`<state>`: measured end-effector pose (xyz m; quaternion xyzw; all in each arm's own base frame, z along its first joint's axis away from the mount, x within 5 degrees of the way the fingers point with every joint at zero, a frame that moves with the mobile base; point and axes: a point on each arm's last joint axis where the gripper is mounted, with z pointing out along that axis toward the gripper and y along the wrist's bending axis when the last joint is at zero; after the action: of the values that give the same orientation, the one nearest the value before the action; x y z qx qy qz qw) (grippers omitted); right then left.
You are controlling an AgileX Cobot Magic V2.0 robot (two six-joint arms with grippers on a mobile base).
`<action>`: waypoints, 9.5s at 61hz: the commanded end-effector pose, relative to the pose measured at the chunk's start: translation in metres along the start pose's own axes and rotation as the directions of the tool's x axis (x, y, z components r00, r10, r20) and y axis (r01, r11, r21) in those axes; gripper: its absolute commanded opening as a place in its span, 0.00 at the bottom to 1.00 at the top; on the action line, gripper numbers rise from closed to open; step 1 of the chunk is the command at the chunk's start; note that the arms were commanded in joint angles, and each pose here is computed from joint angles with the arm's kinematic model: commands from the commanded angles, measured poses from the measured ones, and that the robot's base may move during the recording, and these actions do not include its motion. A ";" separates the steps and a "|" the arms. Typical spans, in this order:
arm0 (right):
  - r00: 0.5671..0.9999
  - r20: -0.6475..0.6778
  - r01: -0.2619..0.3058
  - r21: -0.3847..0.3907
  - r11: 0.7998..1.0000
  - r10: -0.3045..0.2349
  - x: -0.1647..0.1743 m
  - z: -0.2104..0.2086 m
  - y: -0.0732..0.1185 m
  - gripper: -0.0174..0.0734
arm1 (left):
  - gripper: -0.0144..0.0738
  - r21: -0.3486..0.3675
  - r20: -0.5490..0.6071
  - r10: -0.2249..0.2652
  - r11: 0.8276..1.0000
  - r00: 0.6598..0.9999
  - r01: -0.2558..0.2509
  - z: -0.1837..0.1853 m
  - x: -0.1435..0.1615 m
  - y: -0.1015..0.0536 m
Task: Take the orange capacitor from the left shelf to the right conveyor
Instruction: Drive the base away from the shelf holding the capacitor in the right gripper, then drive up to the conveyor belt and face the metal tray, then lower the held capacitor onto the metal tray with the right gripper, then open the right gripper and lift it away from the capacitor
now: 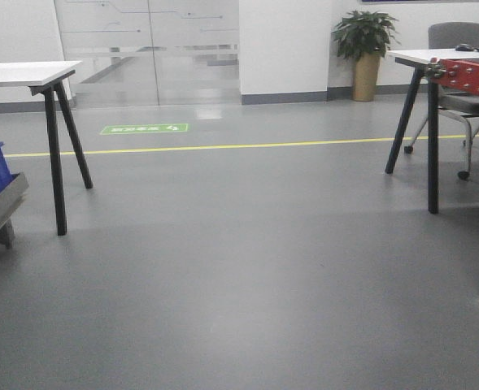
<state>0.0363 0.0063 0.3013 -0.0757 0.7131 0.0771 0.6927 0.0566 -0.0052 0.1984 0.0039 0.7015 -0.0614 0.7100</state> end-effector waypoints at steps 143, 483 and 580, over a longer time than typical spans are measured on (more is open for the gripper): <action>0.994 0.111 0.016 0.001 1.000 -0.016 -0.017 -0.002 0.000 0.37 | 0.04 0.016 0.113 -0.003 1.000 0.994 0.001 -0.002 -0.011 -0.001; 0.999 -0.032 0.004 -0.047 0.999 -0.006 0.124 0.221 -0.016 0.37 | 0.04 0.016 0.113 -0.003 1.000 0.994 0.001 -0.002 -0.011 -0.001; 0.998 -0.064 -0.033 -0.100 0.994 0.027 0.012 0.076 0.013 0.27 | 0.04 0.016 0.113 -0.003 1.000 0.994 0.001 -0.002 -0.011 -0.001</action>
<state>0.1191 0.0379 0.2689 -0.1023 0.7626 0.1110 0.6291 0.0566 -0.0052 0.1984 0.0039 0.7015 -0.0614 0.7100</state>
